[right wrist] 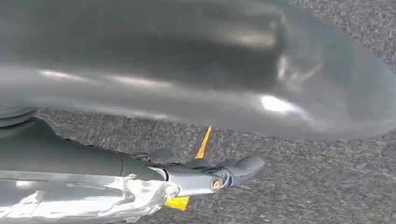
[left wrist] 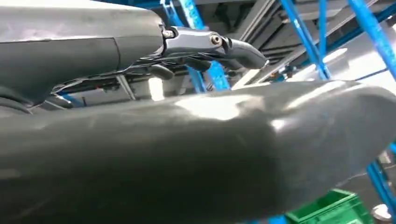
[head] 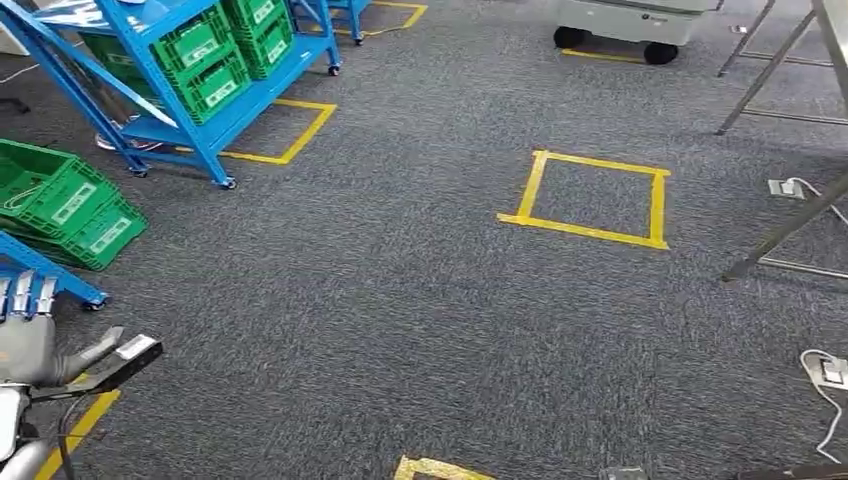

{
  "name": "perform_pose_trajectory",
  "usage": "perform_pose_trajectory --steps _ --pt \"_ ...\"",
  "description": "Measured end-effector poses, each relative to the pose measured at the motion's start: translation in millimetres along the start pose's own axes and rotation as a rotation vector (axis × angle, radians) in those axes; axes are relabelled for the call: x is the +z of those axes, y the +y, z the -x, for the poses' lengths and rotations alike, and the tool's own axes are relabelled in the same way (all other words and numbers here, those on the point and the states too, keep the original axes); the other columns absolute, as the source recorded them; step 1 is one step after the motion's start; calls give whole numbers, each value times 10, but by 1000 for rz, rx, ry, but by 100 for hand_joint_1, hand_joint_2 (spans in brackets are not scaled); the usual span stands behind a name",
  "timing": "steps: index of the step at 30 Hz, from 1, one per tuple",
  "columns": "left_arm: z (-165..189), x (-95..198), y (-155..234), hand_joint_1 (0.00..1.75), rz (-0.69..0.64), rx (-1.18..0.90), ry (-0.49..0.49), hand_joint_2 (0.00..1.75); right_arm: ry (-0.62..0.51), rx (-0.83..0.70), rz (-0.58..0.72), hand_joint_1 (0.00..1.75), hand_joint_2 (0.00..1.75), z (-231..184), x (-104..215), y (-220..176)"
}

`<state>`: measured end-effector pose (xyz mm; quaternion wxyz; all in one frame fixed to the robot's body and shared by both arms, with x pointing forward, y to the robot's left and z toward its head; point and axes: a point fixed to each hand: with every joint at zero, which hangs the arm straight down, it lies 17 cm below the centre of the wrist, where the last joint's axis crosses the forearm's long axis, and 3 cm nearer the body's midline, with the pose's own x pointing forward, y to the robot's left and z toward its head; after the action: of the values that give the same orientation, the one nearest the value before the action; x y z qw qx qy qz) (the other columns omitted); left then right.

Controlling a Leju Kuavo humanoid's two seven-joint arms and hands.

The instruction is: Take the parts from the cabinet and place them on the table.

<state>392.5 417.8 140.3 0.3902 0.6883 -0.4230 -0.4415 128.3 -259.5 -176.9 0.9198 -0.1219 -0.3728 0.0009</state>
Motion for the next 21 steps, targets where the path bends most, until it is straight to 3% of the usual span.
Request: perform_pose_trajectory --steps 21 --pt "-20 -4 3 0 -2 1 -4 0 12 -8 18 0 0 45 -15 -74"
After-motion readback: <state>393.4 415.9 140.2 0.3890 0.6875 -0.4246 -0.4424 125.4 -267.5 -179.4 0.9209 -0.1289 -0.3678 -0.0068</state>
